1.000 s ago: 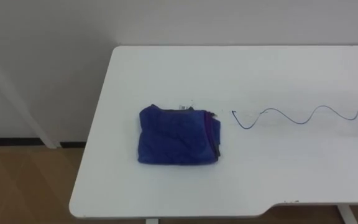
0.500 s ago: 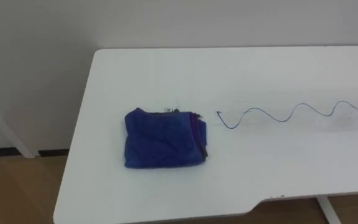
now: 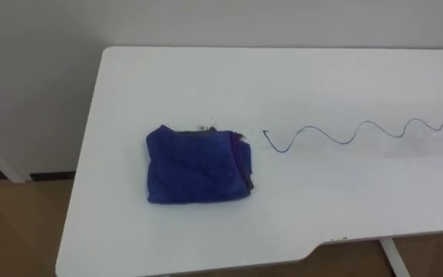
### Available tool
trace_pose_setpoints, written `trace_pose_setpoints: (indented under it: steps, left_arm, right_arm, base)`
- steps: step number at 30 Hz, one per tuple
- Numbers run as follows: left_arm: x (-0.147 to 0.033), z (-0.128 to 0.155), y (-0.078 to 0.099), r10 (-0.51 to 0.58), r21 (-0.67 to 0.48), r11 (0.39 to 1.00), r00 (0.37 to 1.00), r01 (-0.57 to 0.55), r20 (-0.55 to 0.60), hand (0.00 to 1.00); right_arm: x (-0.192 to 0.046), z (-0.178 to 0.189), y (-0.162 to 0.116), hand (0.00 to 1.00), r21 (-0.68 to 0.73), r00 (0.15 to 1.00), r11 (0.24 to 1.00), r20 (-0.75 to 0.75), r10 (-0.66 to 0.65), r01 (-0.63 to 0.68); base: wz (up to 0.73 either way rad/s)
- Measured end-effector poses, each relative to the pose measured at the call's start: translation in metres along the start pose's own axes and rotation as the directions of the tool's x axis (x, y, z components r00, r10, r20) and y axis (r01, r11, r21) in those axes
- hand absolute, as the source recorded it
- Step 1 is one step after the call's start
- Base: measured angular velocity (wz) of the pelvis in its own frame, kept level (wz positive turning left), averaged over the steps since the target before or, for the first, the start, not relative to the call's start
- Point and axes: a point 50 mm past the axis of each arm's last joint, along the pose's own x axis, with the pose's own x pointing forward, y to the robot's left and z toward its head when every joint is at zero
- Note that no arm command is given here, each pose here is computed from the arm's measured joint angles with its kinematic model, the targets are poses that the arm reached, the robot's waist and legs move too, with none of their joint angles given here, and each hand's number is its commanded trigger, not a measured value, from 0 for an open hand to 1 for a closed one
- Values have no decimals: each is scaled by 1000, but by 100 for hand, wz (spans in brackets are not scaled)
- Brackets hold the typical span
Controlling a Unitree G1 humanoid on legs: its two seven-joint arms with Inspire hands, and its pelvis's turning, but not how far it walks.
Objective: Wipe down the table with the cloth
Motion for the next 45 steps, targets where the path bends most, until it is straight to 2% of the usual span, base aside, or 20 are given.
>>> trace_pose_setpoints:
  steps: [2,5,8,13,18,23,28,33,38,45]
  left_arm:
    - [0,3,-5,-15,16,1000,1000,15,12,0]
    - [0,13,-11,-31,22,999,998,30,48,0]
    - [-1,11,-14,-44,53,998,998,41,50,0]
    - [-2,14,-18,-62,77,995,996,57,63,0]
    - [-2,18,-21,-87,93,992,993,79,85,0]
    - [-2,19,-22,-94,105,991,992,85,87,0]
    - [-2,23,-25,-114,118,988,988,101,101,0]
    - [-3,24,-26,-126,128,985,987,112,104,0]
    - [-3,38,-33,-158,151,979,977,136,140,0]
    - [-3,50,-37,-173,155,977,970,147,171,0]
  right_arm:
    - [-13,43,12,0,-42,965,998,257,53,-43]
    - [-30,77,21,0,-95,874,993,473,110,-74]
    - [-49,94,32,0,-171,787,979,586,194,-114]
    - [-77,114,51,0,-225,667,950,677,311,-214]
    - [-94,128,66,0,-299,572,920,720,393,-254]
    - [-125,131,82,0,-449,408,848,744,529,-282]
    - [-141,125,93,0,-545,327,778,707,627,-313]
    - [-158,114,105,0,-652,235,713,673,701,-258]
    - [-176,94,120,0,-793,135,577,561,817,-195]
    - [-194,83,127,0,-852,55,509,507,860,-121]
  base:
    - [0]
    - [6]
    - [-4]
    - [3]
    - [5]
    - [7]
    - [1]
    - [10]
    - [9]
    - [5]
